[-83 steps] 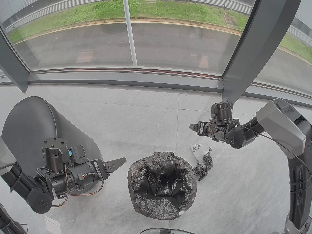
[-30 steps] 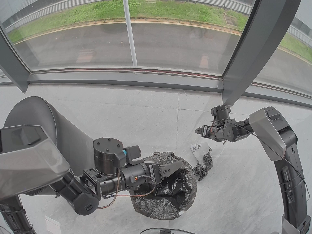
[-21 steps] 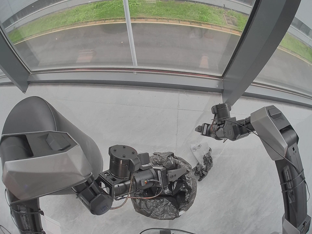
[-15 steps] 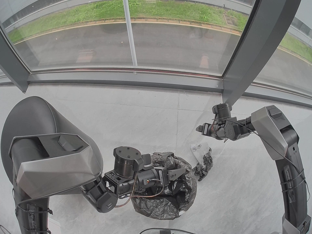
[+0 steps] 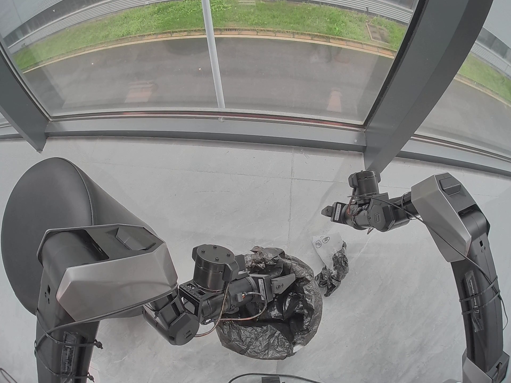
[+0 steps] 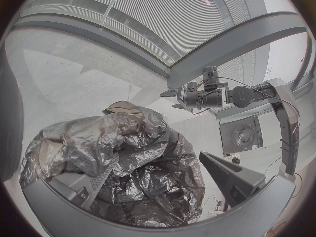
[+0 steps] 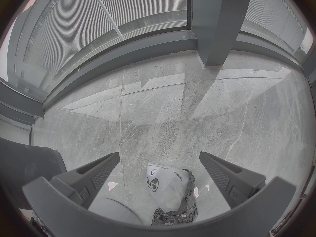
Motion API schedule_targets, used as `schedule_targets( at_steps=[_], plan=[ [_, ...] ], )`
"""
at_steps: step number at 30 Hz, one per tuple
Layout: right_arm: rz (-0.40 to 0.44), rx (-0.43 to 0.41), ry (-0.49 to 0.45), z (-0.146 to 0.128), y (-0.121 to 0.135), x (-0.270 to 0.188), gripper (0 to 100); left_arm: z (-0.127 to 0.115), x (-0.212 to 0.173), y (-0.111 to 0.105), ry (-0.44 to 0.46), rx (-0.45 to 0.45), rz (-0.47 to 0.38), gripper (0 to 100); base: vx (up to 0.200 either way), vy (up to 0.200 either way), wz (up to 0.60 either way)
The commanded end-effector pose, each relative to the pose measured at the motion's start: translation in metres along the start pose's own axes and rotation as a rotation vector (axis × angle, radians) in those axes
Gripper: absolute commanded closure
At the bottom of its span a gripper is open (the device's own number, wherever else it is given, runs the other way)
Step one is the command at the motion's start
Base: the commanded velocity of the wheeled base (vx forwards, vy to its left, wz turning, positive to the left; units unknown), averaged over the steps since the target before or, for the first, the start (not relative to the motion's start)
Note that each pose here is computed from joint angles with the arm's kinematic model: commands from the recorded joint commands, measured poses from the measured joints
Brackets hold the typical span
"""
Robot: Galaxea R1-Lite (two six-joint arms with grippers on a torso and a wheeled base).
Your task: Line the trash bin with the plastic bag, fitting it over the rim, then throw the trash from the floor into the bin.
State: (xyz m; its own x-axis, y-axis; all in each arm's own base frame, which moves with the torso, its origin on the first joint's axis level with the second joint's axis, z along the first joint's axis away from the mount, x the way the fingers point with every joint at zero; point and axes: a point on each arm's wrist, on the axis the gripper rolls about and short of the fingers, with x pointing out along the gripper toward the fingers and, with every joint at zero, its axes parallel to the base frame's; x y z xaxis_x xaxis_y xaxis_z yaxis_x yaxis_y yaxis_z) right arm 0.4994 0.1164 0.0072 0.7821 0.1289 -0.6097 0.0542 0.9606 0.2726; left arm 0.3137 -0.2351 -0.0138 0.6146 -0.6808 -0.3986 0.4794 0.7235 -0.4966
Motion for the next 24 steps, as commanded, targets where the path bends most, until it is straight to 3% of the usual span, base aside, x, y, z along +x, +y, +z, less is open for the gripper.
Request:
schedule_targets(
  at_steps=[1, 4, 9, 14, 15, 24],
  plan=[
    [-0.003, -0.001, 0.008, -0.003, -0.001, 0.001, 0, -0.002, 0.002, 0.001, -0.001, -0.001, 0.01, 0, 0.0, 0.0, 0.0],
    [-0.006, -0.002, 0.015, -0.005, -0.002, 0.002, 0, -0.002, -0.001, -0.004, -0.013, 0.001, 0.029, 0, 0.0, 0.0, 0.0],
    [-0.014, -0.007, 0.03, -0.009, -0.003, 0.001, 0, -0.003, -0.029, -0.032, -0.001, -0.01, 0.003, 0, 0.0, 0.0, 0.0],
    [-0.018, -0.009, 0.04, -0.011, -0.005, 0.001, 0, -0.001, -0.052, -0.043, 0.01, -0.041, -0.023, 0, 0.0, 0.0, 0.0],
    [-0.02, -0.011, 0.05, -0.014, -0.006, 0.002, 0, 0.004, -0.068, -0.05, 0.007, -0.086, -0.05, 0, 0.0, 0.0, 0.0],
    [-0.023, -0.033, 0.081, -0.028, -0.005, 0.01, 0, 0.006, -0.083, -0.046, -0.077, -0.088, -0.139, 0, 0.0, 0.0, 0.0]
  ],
)
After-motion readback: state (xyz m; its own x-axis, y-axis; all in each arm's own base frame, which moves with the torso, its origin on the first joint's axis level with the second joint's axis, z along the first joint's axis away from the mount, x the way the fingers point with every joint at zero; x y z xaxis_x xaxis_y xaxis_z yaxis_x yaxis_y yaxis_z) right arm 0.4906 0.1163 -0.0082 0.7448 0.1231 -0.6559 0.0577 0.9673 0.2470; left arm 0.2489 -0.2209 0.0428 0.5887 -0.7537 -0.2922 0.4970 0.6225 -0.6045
